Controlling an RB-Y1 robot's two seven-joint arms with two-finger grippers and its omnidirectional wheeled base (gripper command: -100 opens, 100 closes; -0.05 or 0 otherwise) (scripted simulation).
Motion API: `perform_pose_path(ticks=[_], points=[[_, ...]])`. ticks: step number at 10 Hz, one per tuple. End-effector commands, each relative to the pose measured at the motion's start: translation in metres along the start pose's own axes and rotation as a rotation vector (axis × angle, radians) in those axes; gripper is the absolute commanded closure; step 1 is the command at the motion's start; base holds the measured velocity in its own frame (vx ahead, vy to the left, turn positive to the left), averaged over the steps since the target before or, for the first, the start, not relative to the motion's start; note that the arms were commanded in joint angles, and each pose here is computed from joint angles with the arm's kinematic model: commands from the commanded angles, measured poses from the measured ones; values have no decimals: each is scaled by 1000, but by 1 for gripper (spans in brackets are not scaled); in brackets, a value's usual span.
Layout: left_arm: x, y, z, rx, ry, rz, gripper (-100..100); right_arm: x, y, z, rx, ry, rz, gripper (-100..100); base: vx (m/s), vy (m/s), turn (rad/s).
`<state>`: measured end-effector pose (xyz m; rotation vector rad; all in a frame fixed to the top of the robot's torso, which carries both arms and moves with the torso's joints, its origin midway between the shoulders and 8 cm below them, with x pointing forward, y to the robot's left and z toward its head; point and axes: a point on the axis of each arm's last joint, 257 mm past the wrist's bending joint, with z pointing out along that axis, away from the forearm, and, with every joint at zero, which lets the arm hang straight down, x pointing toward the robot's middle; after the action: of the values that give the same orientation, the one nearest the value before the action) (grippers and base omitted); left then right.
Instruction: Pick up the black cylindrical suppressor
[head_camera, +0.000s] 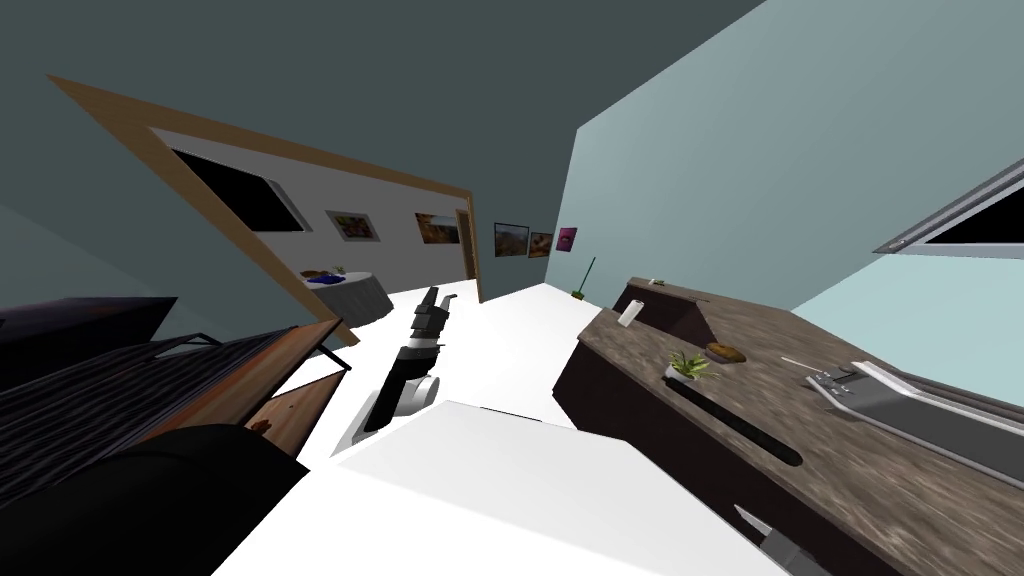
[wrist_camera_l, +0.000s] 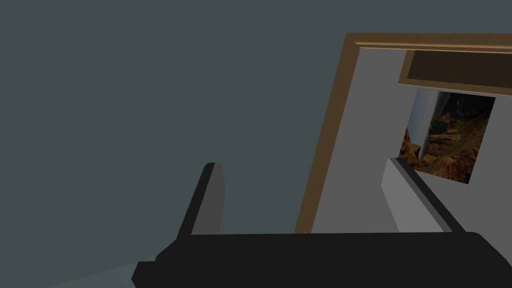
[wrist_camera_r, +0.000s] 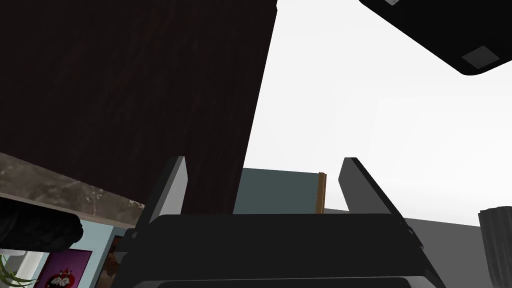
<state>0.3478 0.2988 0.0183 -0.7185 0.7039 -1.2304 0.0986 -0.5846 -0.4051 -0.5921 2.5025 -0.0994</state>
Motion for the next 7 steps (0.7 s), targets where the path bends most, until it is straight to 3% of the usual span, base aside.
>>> perform_pose_path(ticks=[1,2,3,6,7], points=[[0,0,0,0,0,0,0,19,-22,-14,9,74,-65,-100,123,27,65],[0,0,0,0,0,0,0,28,-26,-18,20,92,-57,-100,93,14,32],[0,0,0,0,0,0,0,44,-46,-33,30,153,-101,-100,103,28,54],[0,0,0,0,0,0,0,59,-71,-51,45,221,-144,-100,92,18,42],[0,0,0,0,0,0,0,70,-91,-68,57,276,-177,-100,89,11,52]])
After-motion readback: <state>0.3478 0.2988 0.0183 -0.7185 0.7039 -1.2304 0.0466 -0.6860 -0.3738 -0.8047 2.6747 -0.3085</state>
